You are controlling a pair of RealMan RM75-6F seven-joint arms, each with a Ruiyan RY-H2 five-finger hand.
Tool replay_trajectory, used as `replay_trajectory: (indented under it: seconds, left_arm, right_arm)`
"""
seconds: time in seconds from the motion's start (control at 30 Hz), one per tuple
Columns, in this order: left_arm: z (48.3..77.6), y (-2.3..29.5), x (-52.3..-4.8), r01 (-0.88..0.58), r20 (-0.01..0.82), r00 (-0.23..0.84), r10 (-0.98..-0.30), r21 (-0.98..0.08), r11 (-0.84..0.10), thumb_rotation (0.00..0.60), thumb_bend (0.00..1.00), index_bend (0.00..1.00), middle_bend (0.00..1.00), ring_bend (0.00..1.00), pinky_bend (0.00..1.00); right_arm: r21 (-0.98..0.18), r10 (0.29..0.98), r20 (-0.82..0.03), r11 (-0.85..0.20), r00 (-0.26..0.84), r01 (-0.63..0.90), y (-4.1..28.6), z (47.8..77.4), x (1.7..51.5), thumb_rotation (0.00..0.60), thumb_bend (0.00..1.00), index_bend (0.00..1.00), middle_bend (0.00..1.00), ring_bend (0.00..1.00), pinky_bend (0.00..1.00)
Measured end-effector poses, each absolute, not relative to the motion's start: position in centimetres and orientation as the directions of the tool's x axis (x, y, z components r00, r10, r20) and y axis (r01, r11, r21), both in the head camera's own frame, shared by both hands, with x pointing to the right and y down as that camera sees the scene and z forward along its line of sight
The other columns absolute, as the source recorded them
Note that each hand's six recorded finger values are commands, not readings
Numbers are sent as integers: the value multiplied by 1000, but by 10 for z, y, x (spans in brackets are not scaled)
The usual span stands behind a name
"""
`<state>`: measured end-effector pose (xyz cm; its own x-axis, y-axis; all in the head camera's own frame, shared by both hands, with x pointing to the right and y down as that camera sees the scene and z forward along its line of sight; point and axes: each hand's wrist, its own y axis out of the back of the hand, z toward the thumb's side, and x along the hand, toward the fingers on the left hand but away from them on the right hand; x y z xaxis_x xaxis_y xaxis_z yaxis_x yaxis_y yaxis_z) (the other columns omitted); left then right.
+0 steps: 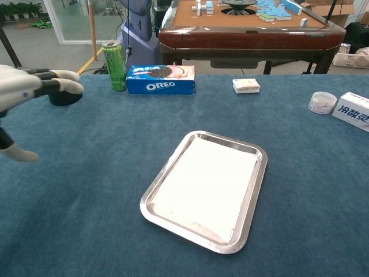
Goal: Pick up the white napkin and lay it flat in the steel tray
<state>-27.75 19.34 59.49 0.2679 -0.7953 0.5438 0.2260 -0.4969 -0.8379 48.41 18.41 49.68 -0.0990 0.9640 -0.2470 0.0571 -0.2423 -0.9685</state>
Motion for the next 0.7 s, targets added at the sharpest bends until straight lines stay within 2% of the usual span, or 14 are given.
replay_trajectory:
  seconds: [0.3,0.53,0.7]
  left_arm:
    - [581,228,-357,201,525,120,-843,-844,-497,600,84,117,19,0,228]
    - [569,249,-413,138,524,-16,-852,-843,-520,600,83,138,19,0,227]
    - [567,249,-438,121,517,-61,-854,-845,-521,600,83,143,19,0,227]
  right_arm:
    - [-966,961,-257,-257,-101,10,186,506,478,600,427,555,569,450,560]
    - [-952,943,-278,-296,-182,-82,189,512,482,600,423,555,569,450,560]
    - [-918,904,-351,-383,-244,-102,192,525,482,600,423,555,569,450,560]
